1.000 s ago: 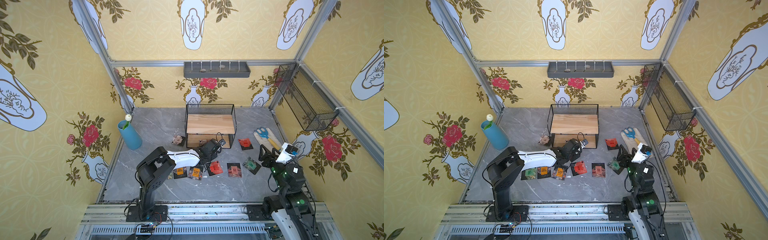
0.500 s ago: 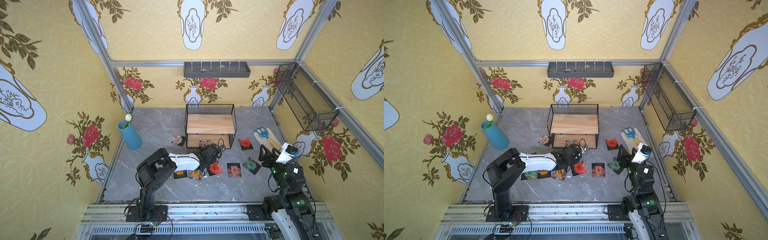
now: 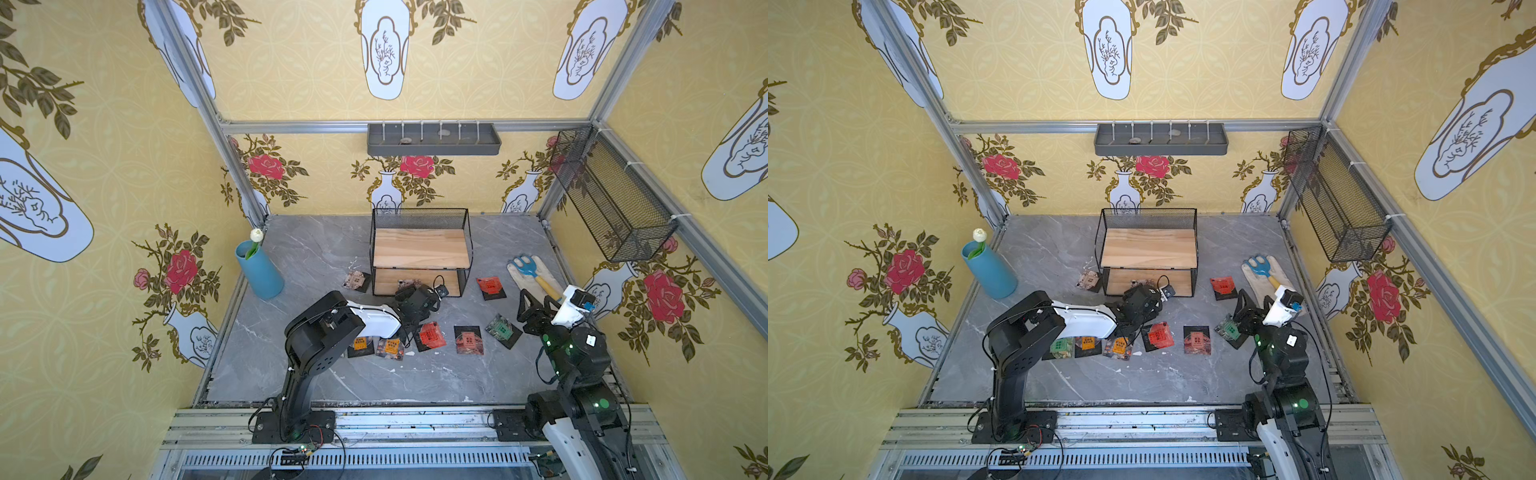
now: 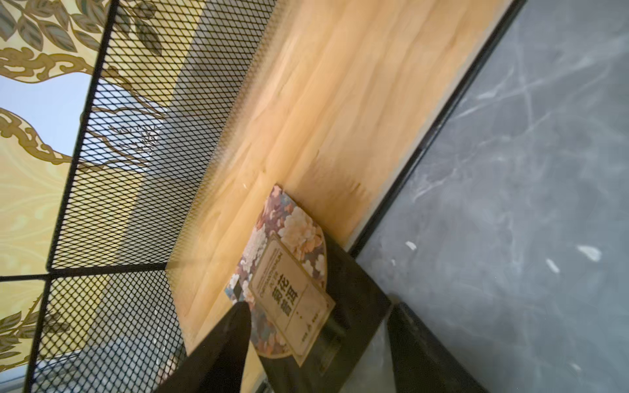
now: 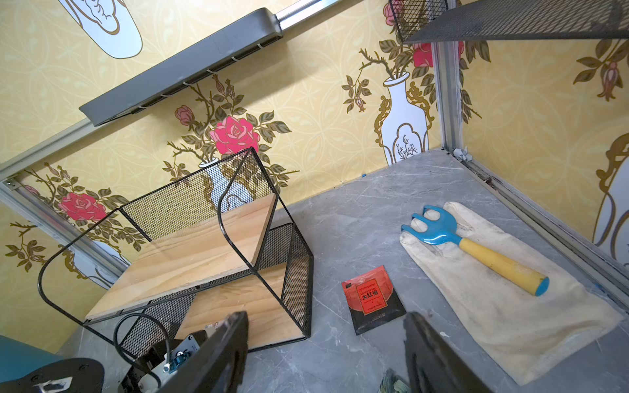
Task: Remove the tea bags from the shelf
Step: Pick up the tea bag from the shelf.
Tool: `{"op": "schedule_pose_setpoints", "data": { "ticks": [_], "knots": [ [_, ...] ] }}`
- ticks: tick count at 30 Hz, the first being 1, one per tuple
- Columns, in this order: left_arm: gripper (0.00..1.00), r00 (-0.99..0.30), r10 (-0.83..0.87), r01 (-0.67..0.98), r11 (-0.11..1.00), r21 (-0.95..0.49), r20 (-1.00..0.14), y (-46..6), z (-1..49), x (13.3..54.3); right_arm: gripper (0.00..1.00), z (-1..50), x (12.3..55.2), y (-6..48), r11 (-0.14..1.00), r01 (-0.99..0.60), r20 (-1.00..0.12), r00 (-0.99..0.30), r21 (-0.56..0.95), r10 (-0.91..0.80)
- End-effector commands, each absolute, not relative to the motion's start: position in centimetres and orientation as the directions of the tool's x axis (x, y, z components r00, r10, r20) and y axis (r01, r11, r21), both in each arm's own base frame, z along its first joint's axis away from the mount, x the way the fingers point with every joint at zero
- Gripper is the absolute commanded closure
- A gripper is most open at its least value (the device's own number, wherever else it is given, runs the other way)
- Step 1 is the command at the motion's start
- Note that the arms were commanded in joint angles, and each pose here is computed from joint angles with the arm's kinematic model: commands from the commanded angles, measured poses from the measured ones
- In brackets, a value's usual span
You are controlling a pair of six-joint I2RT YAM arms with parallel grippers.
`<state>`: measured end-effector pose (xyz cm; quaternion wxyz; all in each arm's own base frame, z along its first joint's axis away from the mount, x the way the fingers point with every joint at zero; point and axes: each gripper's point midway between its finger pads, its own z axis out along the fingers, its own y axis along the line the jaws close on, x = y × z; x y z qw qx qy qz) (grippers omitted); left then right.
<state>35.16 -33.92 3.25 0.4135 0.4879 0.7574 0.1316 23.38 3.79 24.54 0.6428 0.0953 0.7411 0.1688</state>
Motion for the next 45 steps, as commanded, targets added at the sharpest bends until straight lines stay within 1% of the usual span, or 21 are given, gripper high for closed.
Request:
{"op": "schedule_pose_setpoints", "data": {
  "ticks": [1,3,4,5,6,7,9,11,15,19,24,26,31,35,41,45],
  "knots": [
    [0.31,-0.195,0.887,0.69,0.428,0.583,-0.419,-32.9,0.8,34.2,0.25,24.7,23.4,3.7,0.927,-0.074,-0.923,-0.15,0.368,0.354],
    [0.35,-0.195,0.888,0.696,0.424,0.58,-0.415,-32.8,0.5,34.3,0.25,24.8,23.4,3.7,0.927,-0.074,-0.923,-0.145,0.368,0.356],
    [0.41,-0.196,0.888,0.701,0.423,0.575,-0.415,-32.9,0.4,34.3,0.25,24.8,23.4,3.7,0.927,-0.073,-0.923,-0.146,0.368,0.355],
    [0.48,-0.197,0.889,0.707,0.421,0.569,-0.413,-32.9,0.4,34.3,0.25,24.8,23.4,3.7,0.927,-0.075,-0.924,-0.147,0.367,0.354],
    [0.53,-0.197,0.889,0.709,0.42,0.566,-0.413,-32.9,0.3,34.3,0.25,24.8,23.4,3.7,0.927,-0.073,-0.924,-0.148,0.367,0.354],
    [0.55,-0.197,0.888,0.71,0.422,0.564,-0.417,-33.0,0.4,34.3,0.25,24.7,23.5,3.7,0.927,-0.071,-0.923,-0.149,0.367,0.354],
    [0.67,-0.195,0.888,0.713,0.42,0.562,-0.416,-33.0,0.5,34.3,0.25,24.6,23.5,3.7,0.927,-0.07,-0.923,-0.15,0.369,0.356],
    [0.71,-0.198,0.888,0.707,0.422,0.567,-0.414,-33.0,0.6,34.3,0.25,24.7,23.5,3.7,0.927,-0.071,-0.923,-0.15,0.368,0.355],
    [0.85,-0.202,0.879,0.693,0.44,0.572,-0.431,-32.9,1.5,34.5,0.24,24.6,23.5,3.7,0.927,-0.069,-0.922,-0.151,0.37,0.357],
    [0.93,-0.198,0.87,0.683,0.453,0.573,-0.451,-33.1,2.7,34.5,0.25,24.5,23.5,3.7,0.926,-0.068,-0.921,-0.153,0.371,0.358],
    [0.99,-0.187,0.86,0.662,0.467,0.586,-0.475,-33.2,4.4,34.3,0.24,24.5,23.5,3.7,0.926,-0.067,-0.921,-0.153,0.372,0.359],
    [1.0,-0.181,0.859,0.657,0.468,0.591,-0.479,-33.2,4.8,34.2,0.25,24.5,23.5,3.7,0.926,-0.068,-0.921,-0.152,0.371,0.357],
    [1.0,-0.173,0.857,0.644,0.472,0.603,-0.486,-33.1,5.5,34.3,0.25,24.5,23.5,3.6,0.926,-0.066,-0.921,-0.15,0.372,0.359],
    [1.0,-0.161,0.858,0.642,0.467,0.609,-0.488,-33.3,6.0,33.6,0.25,24.5,23.5,3.6,0.926,-0.066,-0.921,-0.152,0.372,0.359],
    [1.0,-0.111,0.864,0.626,0.444,0.641,-0.491,-34.3,7.7,31.4,0.24,24.6,23.5,3.7,0.925,-0.069,-0.921,-0.149,0.372,0.359],
    [1.0,-0.11,0.864,0.621,0.445,0.645,-0.491,-34.0,8.4,30.1,0.24,24.7,23.4,3.7,0.925,-0.073,-0.921,-0.148,0.374,0.361]
  ]
}}
